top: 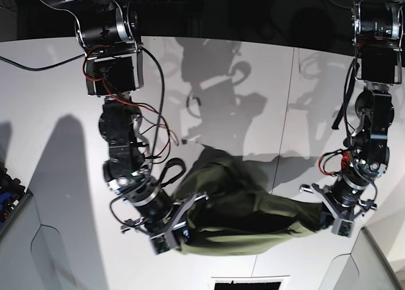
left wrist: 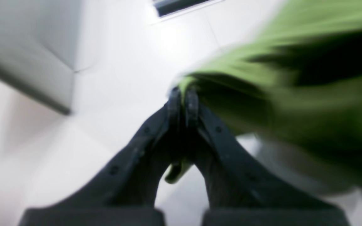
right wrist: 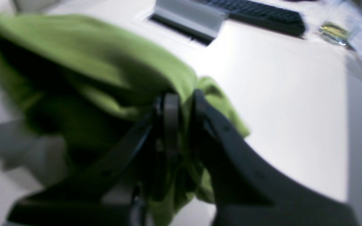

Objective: Layout the t-shirt on the table in an organized manner, then fold the t-shirt properly
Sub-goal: 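Lift the shirt with both grippers and shake it open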

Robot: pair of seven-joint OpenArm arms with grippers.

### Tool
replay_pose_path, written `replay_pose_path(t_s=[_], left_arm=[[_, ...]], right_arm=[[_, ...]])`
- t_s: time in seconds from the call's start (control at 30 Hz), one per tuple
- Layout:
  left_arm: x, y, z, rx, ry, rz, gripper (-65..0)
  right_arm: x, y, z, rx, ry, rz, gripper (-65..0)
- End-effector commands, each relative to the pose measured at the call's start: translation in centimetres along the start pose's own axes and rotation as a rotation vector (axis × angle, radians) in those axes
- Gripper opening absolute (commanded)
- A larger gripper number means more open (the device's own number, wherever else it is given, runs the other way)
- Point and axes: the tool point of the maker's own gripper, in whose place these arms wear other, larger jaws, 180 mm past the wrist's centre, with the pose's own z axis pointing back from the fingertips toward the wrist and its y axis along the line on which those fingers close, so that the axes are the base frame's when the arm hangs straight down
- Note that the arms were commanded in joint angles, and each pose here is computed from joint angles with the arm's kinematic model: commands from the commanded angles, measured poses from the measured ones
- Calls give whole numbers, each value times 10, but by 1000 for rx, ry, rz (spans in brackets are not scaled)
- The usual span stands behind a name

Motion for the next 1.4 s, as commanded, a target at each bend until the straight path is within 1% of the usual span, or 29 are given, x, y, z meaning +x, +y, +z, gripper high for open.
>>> replay_pose_path(t_s=[0.0,0.13,0.23,0.27,0.33,0.4,0.5,0.57,0.67,0.7,0.83,0.97,1.03,1.17,1.3,1.37], left_arm=[[33,16,4,40,-84,-21,-650],[58,16,19,40,-123,-80,-650],[69,15,34,51,-153,-117,-650],[73,18,39,72,-164,-138,-650],[82,26,48,129,-189,-177,-650],[90,35,54,179,-211,-183,-650],[95,43,58,203,-224,-171,-650],[94,43,58,205,-219,-170,-650],[97,41,59,199,-227,-167,-650],[99,40,60,195,-230,-168,-650],[113,21,69,123,-247,-187,-650],[128,17,80,114,-271,-217,-650],[130,19,81,116,-277,-227,-650],[109,21,69,89,-214,-236,-650],[94,30,60,96,-178,-213,-650],[88,34,57,103,-161,-208,-650]], right_arm=[[34,-12,2,-19,-90,-22,-650],[41,-35,13,-21,-142,-110,-650],[34,-51,21,-34,-157,-167,-650],[31,-54,24,-35,-160,-179,-650],[24,-65,33,-48,-169,-174,-650],[20,-75,41,-63,-177,-153,-650],[21,-88,52,-83,-184,-122,-650],[25,-91,56,-68,-197,-111,-650],[33,-93,60,-55,-225,-114,-650],[38,-91,62,-38,-241,-115,-650],[65,-79,72,18,-325,-137,-650],[82,-67,76,45,-356,-154,-650],[82,-61,73,54,-357,-164,-650],[76,-54,68,69,-328,-182,-650],[71,-52,65,71,-310,-177,-650],[64,-51,60,69,-280,-165,-650]])
